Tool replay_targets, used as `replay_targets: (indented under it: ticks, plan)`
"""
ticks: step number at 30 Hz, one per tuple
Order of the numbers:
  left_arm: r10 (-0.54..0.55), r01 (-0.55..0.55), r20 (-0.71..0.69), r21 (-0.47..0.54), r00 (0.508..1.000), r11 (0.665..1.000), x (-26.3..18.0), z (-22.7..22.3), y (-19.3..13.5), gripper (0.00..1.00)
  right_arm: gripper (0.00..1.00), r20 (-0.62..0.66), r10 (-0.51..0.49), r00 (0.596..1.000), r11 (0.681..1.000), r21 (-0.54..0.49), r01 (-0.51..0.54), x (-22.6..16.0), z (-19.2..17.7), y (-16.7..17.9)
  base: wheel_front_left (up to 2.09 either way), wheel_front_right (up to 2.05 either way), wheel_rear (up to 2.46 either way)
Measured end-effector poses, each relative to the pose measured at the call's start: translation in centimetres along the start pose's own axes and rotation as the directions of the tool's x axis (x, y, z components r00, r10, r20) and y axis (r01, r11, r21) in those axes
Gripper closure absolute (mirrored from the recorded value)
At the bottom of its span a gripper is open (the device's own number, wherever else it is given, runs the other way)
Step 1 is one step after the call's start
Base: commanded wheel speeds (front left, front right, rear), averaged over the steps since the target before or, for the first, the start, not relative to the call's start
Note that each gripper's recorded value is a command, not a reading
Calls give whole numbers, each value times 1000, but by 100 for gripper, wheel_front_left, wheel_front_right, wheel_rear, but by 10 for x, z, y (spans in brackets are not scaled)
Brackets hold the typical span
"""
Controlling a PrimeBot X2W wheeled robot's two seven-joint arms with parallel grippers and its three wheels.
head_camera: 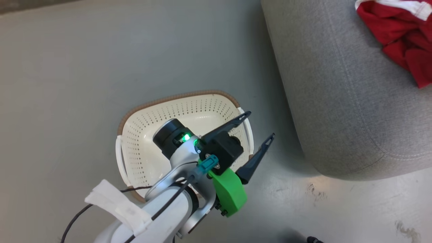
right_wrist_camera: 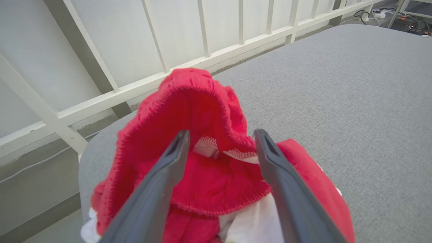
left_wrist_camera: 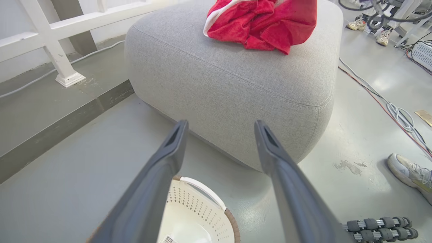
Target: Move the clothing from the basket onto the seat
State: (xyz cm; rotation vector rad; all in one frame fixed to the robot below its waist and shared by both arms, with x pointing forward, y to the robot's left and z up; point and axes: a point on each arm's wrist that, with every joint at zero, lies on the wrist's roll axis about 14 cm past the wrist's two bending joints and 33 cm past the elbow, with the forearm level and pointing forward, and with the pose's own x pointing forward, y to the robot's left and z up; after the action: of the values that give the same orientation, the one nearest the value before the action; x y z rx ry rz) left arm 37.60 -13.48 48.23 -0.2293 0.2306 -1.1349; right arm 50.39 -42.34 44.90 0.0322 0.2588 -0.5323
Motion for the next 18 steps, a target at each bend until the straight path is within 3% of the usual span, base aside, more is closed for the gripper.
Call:
replay_targets:
  ticks: [9,18]
  plan:
    - [43,-46,66,48,997,998,-5,25,2,0,0,70,93,993,995,20,-95,-22,20,14,0,0,0]
    - [200,-208,118,59,973,976,-26,40,20,0,0,131,221,966,973,35,-227,-54,29,46,0,0,0]
